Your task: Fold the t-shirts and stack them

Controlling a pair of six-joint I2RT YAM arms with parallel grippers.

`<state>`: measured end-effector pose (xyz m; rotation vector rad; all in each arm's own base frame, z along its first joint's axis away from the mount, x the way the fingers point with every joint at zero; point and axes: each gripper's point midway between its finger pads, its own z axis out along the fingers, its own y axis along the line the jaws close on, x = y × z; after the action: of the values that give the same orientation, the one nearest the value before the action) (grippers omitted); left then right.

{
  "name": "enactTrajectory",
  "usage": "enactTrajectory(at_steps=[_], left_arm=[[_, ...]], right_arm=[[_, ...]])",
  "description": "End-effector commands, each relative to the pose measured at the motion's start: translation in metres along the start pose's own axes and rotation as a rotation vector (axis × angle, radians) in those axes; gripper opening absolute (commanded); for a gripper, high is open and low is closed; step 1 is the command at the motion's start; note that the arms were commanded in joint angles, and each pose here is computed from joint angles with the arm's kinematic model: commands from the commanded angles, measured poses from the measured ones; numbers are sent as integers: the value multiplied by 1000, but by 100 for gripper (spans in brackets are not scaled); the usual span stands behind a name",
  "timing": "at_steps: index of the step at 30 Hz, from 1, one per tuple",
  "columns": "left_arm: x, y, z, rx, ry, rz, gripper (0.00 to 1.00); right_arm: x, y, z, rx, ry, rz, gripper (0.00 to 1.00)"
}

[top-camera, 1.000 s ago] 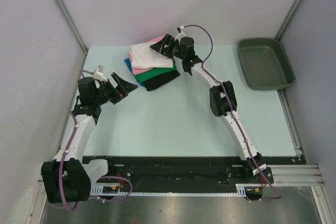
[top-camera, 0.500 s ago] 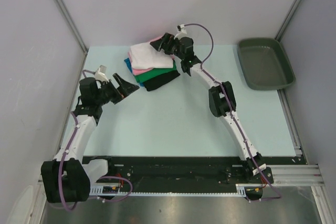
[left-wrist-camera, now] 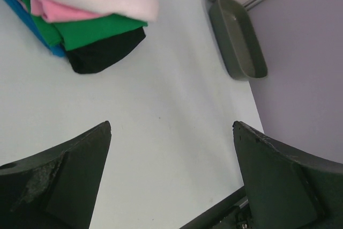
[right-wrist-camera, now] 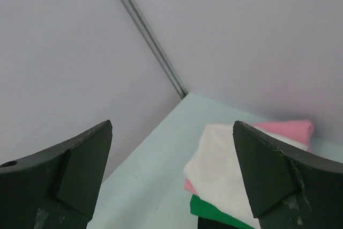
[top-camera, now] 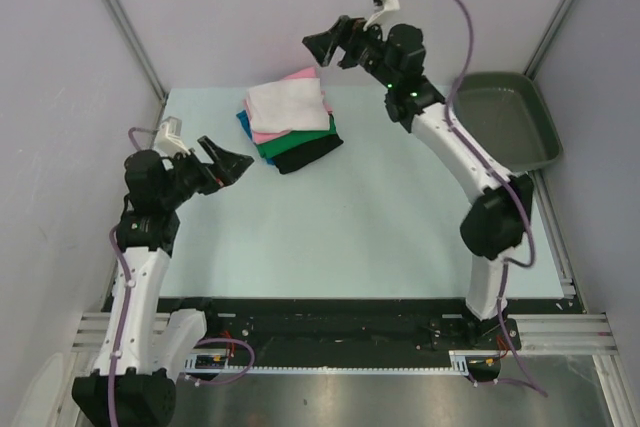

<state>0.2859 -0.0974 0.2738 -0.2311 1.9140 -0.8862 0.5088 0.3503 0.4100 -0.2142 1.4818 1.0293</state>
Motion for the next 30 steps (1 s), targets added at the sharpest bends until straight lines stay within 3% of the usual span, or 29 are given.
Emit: enactTrajectory(at_steps=[1, 4, 5, 6, 9, 10, 18, 21, 25, 30], left_arm=[[-25, -36, -29, 52, -92, 123, 100], [-30, -38, -37, 34, -129, 153, 100], [-32, -35, -38, 12, -134, 153, 100], [-32, -30, -38, -10, -134, 176, 100], [-35, -17, -42, -86, -149, 232, 100], [-34, -13, -45, -108, -155, 234, 100], [-52, 19, -73, -337, -302, 278, 100], [-45, 31, -78, -379, -326, 260, 100], [-20, 42, -66, -353, -244, 242, 100], [-17, 54, -65, -394, -260, 200, 100]], right_arm=[[-33, 19, -60, 120, 54, -214, 100], [-38, 23, -107, 187, 88, -283, 100], [-13, 10, -124, 230, 153, -288, 100], [-29, 18, -147, 247, 113, -333, 100], [-7, -27, -201, 531, 108, -350, 100], [-26, -35, -229, 647, 38, -331, 100], [5, -92, -357, 1215, 107, -285, 100], [20, -95, -379, 1279, 109, -241, 100], [57, -99, -397, 1280, 150, -239, 100], [61, -92, -416, 1272, 105, -247, 100]])
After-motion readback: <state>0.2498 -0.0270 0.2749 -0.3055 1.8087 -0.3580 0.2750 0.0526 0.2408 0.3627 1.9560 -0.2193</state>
